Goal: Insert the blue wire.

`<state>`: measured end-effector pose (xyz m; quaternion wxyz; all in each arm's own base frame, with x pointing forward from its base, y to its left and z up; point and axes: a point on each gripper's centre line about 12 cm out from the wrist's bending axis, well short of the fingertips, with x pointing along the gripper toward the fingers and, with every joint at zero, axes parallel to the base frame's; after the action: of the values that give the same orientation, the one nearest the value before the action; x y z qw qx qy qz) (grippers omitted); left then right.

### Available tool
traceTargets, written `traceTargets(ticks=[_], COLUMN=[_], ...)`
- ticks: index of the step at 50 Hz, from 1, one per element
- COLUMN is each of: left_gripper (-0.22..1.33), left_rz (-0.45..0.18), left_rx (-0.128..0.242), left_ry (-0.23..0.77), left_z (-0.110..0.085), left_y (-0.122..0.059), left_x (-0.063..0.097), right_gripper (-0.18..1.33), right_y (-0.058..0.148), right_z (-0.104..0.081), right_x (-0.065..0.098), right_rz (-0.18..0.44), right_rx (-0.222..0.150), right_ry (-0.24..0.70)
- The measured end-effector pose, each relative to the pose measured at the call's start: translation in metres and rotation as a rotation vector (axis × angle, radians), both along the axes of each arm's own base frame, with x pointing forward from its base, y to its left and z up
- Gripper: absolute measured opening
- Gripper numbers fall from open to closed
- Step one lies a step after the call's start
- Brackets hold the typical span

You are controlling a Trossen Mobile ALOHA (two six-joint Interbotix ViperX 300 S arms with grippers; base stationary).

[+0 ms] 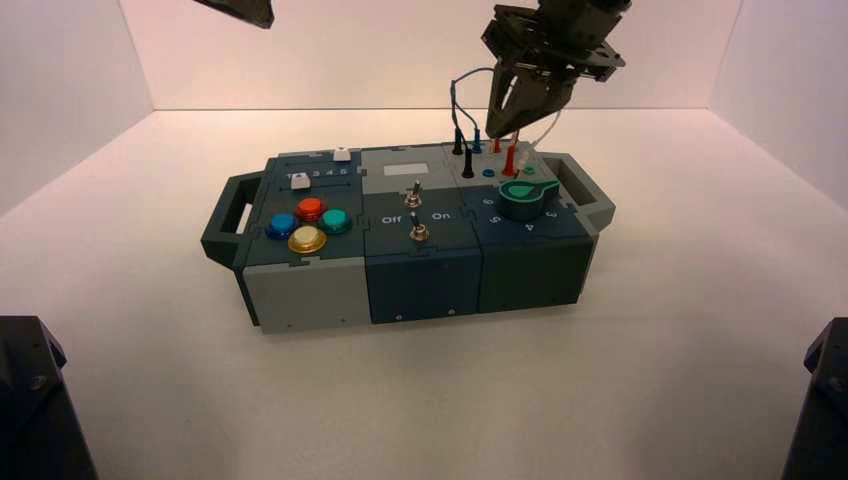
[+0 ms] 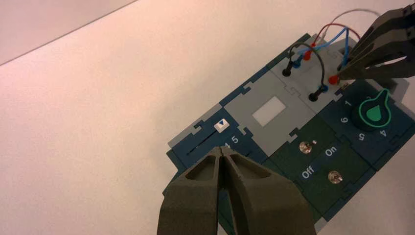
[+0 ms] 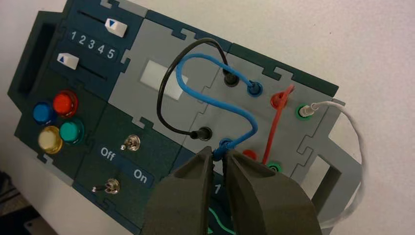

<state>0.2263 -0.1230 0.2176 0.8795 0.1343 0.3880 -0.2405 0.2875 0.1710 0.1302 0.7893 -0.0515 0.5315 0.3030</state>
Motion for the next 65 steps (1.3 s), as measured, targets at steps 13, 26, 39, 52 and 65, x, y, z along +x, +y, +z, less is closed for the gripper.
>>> traceTargets(ticks=[13,26,39,52,65], left_gripper=[-0.16,-0.16,-0.16,-0.16,-0.16], left_rz=[0.000,-0.002,-0.002,-0.002,-0.035], left_rx=[0.004,0.006,0.009,0.010,0.020], left_ry=[0.008,0.011,0.013,0.018,0.035], left_z=[-0.003,-0.003,-0.004,-0.005,-0.011], left_y=[-0.001,-0.001,-0.001,-0.001,-0.010], left_x=[0.001,0.001,0.001,0.002,-0.001], right_gripper=[0.09,0.09,0.09,0.09,0.09], right_y=[0.001,0.004,0.004,0.003,0.003], right_z=[-0.007,-0.014,-0.014,-0.017,-0.019], right_x=[0.000,-0.001,0.000,0.000,0.000], right_rz=[0.013,0.027,0.027,0.027,0.028], right_rx=[-0.023,-0.039,-0.042,-0.048,-0.052], right_ry=[-0.013,-0.009,-0.015,-0.010,-0.007])
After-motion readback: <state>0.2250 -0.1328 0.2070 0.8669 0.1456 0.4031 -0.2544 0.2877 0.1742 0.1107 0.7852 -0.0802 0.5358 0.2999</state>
